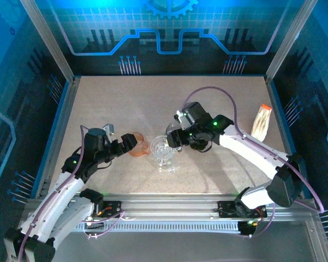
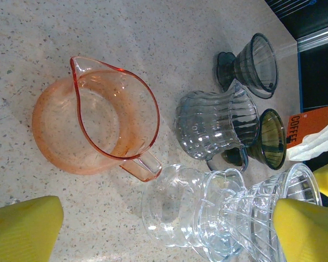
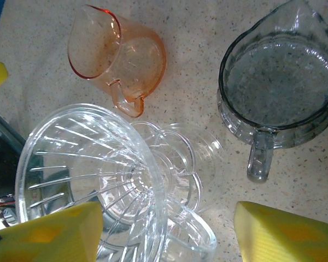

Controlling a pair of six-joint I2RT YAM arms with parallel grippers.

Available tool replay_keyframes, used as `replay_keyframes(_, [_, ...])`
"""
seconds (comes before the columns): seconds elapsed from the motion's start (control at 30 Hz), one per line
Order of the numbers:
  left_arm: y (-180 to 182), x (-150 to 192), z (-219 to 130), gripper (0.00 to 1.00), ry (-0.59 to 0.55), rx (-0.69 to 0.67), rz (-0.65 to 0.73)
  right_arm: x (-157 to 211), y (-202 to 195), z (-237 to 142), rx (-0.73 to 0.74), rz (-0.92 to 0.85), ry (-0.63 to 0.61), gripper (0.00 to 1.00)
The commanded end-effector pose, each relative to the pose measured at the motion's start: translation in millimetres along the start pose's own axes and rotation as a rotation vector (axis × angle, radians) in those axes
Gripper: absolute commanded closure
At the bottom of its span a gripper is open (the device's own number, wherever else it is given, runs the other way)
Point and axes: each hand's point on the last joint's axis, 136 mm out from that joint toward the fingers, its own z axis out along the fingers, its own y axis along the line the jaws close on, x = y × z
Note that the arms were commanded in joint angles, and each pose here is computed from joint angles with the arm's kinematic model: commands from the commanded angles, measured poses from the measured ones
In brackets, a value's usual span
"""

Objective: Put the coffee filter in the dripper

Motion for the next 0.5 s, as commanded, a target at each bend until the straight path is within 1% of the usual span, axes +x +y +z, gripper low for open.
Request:
replay_keyframes(0.0, [1.8,2.4,2.5,0.01,0.010,0.010,-0.015,-9.6,3.5,-19.7,0.011,-0.013,-0.065,0.33])
replay_keyframes(0.1, [1.4,1.5,2.3,0.01,0.007,0.010,-0.018,-20.3,-4.5,-35.3,0.045,0.000,-0.120,0.31])
replay_keyframes(0.2, [-0.7,0.0,2.2,0.01,0.001,0.019,-0.012,-30.2,-30.5,-53.0,0.137,0.043,-0.187,0.31])
replay_keyframes(0.3, [-1.0,0.2,3.2,0.01,0.001,0.025,-0.007,-35.1,-71.4,-71.6,0.227,0.149,-0.254,0.31])
replay_keyframes(0.47, [0.8,2.2,6.7,0.01,0.006,0.031,-0.006,-36.9,-153.3,-103.4,0.413,0.339,-0.372,0.33])
